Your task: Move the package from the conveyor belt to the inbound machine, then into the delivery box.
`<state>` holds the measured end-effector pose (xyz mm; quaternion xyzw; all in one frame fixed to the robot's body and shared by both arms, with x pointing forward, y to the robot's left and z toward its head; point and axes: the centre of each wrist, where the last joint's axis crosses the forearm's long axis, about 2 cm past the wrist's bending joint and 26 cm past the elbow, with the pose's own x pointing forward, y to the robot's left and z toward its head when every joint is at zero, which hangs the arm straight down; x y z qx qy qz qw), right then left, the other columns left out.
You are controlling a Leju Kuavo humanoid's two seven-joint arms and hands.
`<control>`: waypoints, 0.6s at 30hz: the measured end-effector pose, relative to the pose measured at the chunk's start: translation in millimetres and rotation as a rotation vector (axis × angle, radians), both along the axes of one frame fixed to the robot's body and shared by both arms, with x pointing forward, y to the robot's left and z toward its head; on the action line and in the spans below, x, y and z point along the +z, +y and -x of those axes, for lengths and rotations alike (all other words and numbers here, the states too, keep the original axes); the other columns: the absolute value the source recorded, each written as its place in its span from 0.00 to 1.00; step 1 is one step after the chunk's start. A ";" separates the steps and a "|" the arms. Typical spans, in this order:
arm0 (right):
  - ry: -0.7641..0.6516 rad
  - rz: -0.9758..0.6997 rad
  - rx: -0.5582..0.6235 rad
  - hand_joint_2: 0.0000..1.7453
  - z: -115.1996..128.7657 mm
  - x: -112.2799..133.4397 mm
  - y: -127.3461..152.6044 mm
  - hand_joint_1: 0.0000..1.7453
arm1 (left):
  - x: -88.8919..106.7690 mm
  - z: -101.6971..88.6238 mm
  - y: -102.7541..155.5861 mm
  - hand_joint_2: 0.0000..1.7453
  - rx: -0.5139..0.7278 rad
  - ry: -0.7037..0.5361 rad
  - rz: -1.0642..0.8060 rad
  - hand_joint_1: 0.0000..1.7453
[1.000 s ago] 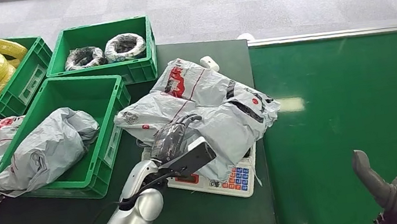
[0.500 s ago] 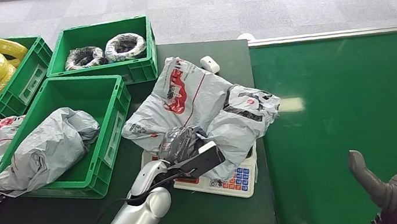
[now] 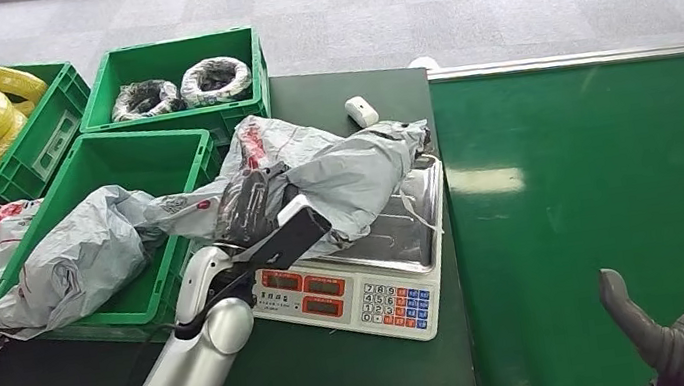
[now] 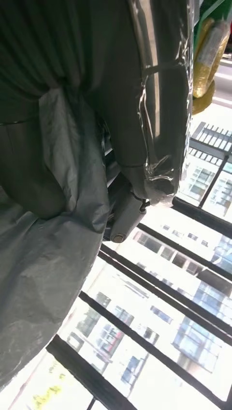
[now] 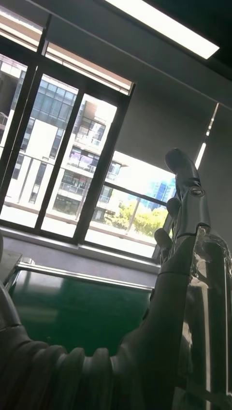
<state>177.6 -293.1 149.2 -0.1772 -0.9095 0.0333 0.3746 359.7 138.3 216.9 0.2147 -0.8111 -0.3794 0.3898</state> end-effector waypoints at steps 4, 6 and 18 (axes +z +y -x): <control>0.023 0.006 -0.022 1.00 9.1 -4.8 -0.3 0.00 | 40.1 4.5 24.2 1.00 0.083 -0.185 0.091 1.00; 0.034 0.007 -0.030 1.00 13.7 -6.4 -0.7 0.00 | 60.6 8.7 40.0 1.00 0.147 -0.292 0.104 1.00; 0.090 0.003 -0.011 1.00 15.0 -6.4 4.5 0.00 | 84.4 26.7 122.3 1.00 0.697 -0.589 -0.205 1.00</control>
